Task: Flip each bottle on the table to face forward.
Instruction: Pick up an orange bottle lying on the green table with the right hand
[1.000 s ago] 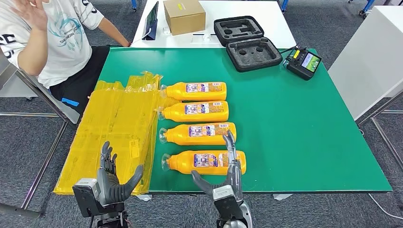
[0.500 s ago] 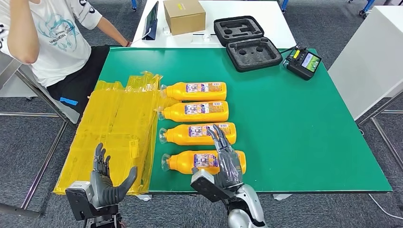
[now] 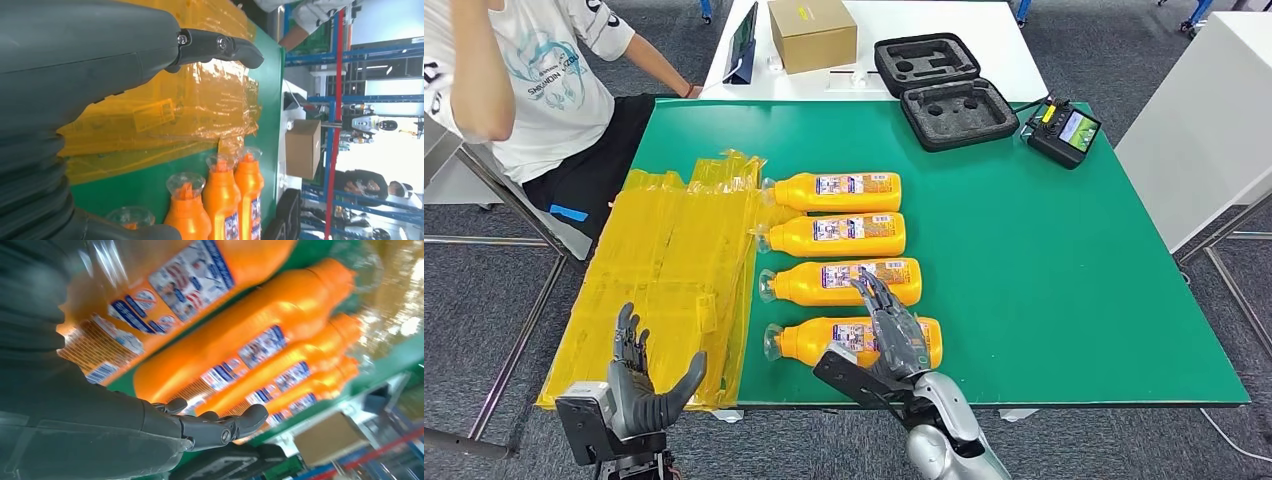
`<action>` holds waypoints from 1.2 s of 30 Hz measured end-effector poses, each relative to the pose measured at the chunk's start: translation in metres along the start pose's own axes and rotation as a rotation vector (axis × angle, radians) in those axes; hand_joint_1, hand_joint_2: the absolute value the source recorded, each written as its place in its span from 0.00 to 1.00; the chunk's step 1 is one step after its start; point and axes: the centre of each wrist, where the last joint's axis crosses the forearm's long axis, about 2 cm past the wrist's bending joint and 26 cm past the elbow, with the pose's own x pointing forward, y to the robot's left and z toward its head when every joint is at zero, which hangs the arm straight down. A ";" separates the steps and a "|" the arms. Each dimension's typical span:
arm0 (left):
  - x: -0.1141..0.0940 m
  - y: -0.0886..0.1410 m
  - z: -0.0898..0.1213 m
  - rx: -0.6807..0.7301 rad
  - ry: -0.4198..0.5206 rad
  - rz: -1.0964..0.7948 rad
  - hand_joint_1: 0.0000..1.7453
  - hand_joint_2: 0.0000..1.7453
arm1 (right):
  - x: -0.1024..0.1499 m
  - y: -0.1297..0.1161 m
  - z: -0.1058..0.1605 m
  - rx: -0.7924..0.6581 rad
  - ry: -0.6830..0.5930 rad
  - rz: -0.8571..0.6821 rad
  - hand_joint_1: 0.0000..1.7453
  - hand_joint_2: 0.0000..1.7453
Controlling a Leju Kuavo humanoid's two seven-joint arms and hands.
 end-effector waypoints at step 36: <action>-0.002 -0.002 -0.007 0.029 0.017 0.009 0.00 1.00 | -0.010 -0.002 -0.027 0.130 0.059 0.131 0.00 1.00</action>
